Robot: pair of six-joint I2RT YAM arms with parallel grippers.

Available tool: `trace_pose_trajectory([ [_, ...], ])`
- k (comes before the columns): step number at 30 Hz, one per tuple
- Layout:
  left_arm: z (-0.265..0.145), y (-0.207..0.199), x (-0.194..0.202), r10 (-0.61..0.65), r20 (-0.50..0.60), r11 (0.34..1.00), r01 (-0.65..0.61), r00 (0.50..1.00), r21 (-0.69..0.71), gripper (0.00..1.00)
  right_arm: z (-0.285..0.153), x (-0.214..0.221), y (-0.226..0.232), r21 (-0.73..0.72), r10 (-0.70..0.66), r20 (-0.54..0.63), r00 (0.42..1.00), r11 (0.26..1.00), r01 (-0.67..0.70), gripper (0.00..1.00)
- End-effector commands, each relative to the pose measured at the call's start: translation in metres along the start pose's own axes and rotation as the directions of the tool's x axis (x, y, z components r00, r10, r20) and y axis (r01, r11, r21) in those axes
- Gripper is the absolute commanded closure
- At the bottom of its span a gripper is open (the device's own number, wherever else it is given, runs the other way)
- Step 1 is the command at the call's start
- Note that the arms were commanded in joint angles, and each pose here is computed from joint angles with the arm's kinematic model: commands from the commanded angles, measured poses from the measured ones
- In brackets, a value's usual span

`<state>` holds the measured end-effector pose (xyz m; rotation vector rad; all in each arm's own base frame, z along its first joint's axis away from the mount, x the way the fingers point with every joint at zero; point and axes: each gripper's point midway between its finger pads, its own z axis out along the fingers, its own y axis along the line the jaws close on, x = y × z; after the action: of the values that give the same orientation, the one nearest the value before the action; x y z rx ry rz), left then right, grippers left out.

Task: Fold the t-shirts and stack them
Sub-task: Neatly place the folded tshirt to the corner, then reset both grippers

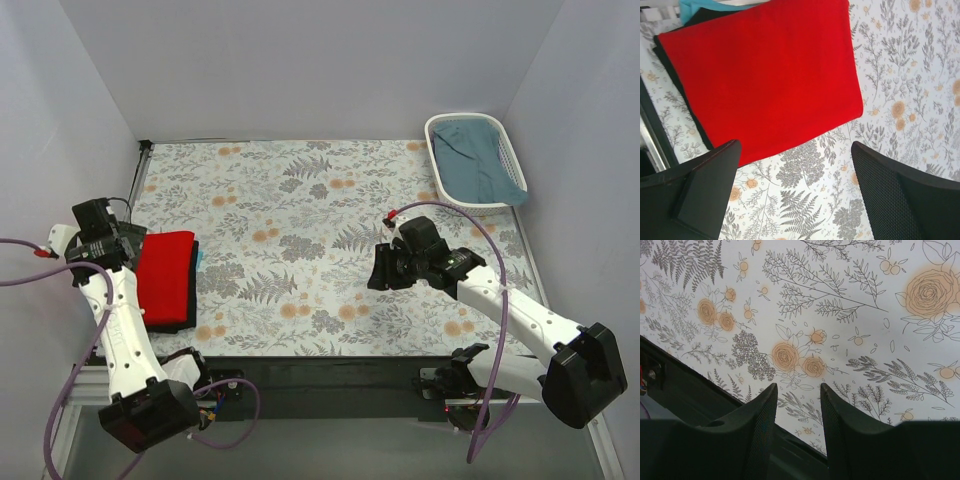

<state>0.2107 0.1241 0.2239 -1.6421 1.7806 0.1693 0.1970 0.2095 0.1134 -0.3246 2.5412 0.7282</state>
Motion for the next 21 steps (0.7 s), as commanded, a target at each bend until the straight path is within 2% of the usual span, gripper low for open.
trace_pose_trajectory([
  [1,-0.002,-0.023,-0.004,0.025,-0.011,0.995,-0.024,1.000,0.098,0.08,-0.003,-0.008,0.003,0.001,-0.007,0.036,0.999,1.000,0.007,0.53],
  [5,-0.006,-0.054,0.013,0.095,-0.093,0.961,-0.067,0.991,0.270,0.07,-0.006,-0.016,0.004,0.008,-0.012,0.063,0.998,1.000,0.012,0.53],
  [9,-0.021,-0.082,0.039,0.164,-0.164,0.893,-0.076,0.973,0.445,0.07,-0.014,-0.027,0.009,0.002,-0.016,0.107,0.994,1.000,0.016,0.53],
  [14,-0.040,-0.108,0.097,0.301,-0.174,0.839,-0.174,0.938,0.515,0.06,-0.024,-0.042,0.017,-0.007,-0.028,0.161,0.987,1.000,0.029,0.53],
  [17,-0.070,-0.120,0.171,0.466,-0.207,0.753,-0.263,0.860,0.604,0.06,-0.031,-0.052,0.015,0.014,-0.037,0.204,0.978,0.999,0.035,0.52],
  [19,-0.080,-0.125,0.197,0.510,-0.207,0.719,-0.281,0.835,0.636,0.05,-0.037,-0.057,0.015,0.024,-0.042,0.234,0.971,0.999,0.038,0.52],
  [20,-0.087,-0.123,0.221,0.565,-0.205,0.689,-0.320,0.799,0.651,0.05,-0.039,-0.062,0.013,0.044,-0.048,0.257,0.965,0.998,0.038,0.52],
  [21,-0.094,-0.126,0.233,0.580,-0.201,0.665,-0.316,0.789,0.677,0.05,-0.043,-0.065,0.012,0.048,-0.048,0.278,0.959,0.998,0.036,0.52],
])
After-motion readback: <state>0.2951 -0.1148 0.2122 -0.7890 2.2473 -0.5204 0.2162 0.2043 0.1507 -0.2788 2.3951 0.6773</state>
